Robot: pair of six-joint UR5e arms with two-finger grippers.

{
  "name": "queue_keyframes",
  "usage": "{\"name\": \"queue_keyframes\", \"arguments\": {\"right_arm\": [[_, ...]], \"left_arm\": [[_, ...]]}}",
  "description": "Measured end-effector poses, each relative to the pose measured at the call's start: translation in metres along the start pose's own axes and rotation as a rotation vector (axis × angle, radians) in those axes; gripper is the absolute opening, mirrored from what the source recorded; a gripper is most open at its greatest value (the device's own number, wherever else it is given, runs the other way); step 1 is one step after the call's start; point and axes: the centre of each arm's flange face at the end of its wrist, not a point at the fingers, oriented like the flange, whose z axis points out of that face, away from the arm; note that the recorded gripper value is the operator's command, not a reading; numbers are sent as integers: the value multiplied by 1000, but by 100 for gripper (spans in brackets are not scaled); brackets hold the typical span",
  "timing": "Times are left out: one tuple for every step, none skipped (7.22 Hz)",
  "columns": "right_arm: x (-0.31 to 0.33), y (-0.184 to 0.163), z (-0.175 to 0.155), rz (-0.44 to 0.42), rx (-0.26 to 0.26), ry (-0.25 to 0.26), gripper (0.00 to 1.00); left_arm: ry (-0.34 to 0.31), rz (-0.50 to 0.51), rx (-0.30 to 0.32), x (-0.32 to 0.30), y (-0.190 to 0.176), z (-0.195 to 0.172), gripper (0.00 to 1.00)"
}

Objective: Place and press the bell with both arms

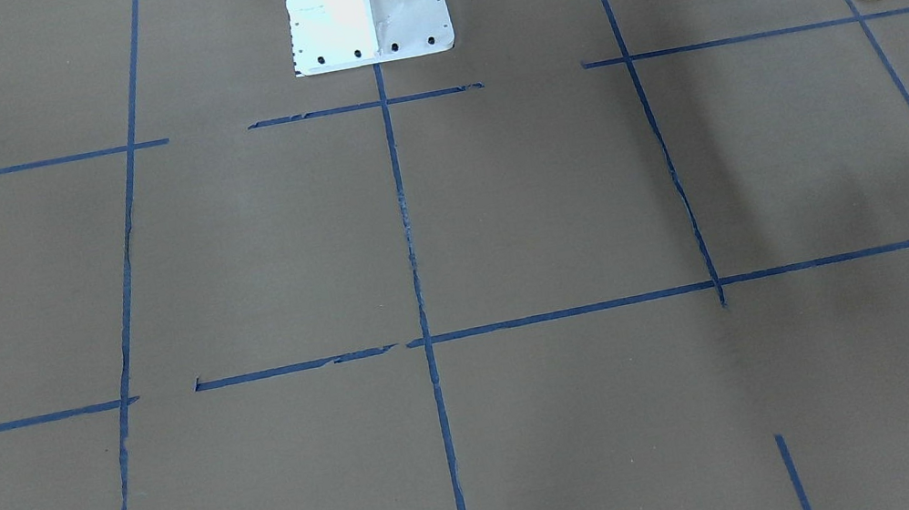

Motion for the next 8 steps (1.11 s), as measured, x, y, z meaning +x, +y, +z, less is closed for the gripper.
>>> {"name": "queue_keyframes", "arguments": {"right_arm": [[0,0,0,0,0,0,100],[0,0,0,1,-1,-1,100],[1,0,1,2,-1,-1,100],[1,1,1,3,-2,-1,100],[1,1,2,4,-4,-2,100],[2,1,3,5,-5,-5,100],[1,1,4,5,-7,-10,100],[1,0,4,3,-8,-13,100]], "left_arm": [[-3,7,1,2,-1,0,100],[-7,19,0,4,-2,1,100],[-8,28,-2,6,-3,2,100],[-8,31,-6,8,-3,3,100],[-7,32,-9,9,-3,5,100],[-6,38,-8,11,-3,5,100],[-5,51,-4,13,-4,6,100],[-6,62,-2,15,-5,7,100]]}}
